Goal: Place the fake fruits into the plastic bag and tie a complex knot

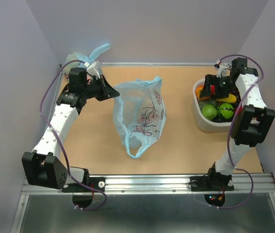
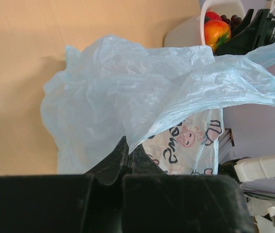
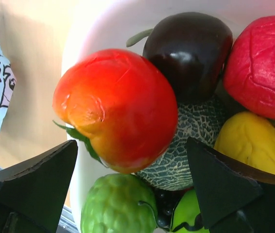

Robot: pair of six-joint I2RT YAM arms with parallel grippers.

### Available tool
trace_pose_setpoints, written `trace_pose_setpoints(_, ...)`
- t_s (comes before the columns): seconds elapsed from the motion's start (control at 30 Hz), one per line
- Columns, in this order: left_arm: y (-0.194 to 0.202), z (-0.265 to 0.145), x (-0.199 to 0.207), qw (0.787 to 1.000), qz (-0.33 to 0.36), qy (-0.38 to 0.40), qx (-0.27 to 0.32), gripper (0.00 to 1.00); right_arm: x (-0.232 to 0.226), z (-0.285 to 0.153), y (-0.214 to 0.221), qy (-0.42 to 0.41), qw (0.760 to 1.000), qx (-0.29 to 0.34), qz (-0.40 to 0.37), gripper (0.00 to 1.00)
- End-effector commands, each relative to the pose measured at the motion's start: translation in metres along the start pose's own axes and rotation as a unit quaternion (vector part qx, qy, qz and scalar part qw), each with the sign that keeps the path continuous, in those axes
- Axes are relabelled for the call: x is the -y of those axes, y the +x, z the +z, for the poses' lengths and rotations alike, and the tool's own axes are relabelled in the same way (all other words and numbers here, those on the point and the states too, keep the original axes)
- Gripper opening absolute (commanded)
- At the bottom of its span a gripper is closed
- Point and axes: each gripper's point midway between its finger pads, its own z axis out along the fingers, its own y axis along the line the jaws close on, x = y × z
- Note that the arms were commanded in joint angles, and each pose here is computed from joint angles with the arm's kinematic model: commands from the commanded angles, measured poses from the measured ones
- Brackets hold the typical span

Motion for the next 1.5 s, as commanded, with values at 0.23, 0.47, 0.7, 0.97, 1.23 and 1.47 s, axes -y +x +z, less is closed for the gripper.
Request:
trace_pose_setpoints(0.23, -0.008, -0.004, 0.007, 0.999, 0.026, 0.015, 0.019, 0.0, -0.01, 0.008, -0.023, -0.04, 0.998, 0.045, 0.0, 0.93)
trace_pose_setpoints(0.47, -0.005, -0.005, 0.004, 0.999, 0.024, 0.011, 0.02, 0.0, -0.019, -0.005, -0.034, -0.043, 0.997, 0.066, -0.012, 0.55)
trace_pose_setpoints(0.7, -0.008, -0.004, 0.002, 0.999, 0.025, 0.005, 0.023, 0.0, -0.054, -0.056, -0.038, -0.043, 0.991, 0.122, -0.046, 0.22)
trace_pose_setpoints(0.97, -0.009, -0.002, 0.003, 1.0, 0.021, 0.008, 0.022, 0.0, -0.153, -0.119, -0.027, -0.163, 0.967, 0.134, -0.144, 0.22)
trace_pose_setpoints(1.23, -0.007, 0.005, 0.006, 1.0, -0.01, 0.024, 0.012, 0.0, -0.307, -0.081, 0.027, -0.23, 0.907, 0.08, -0.343, 0.24)
trace_pose_setpoints(1.47, -0.007, 0.01, 0.004, 0.999, -0.03, 0.03, 0.005, 0.0, -0.351, -0.035, 0.033, -0.209, 0.88, 0.058, -0.423, 0.68)
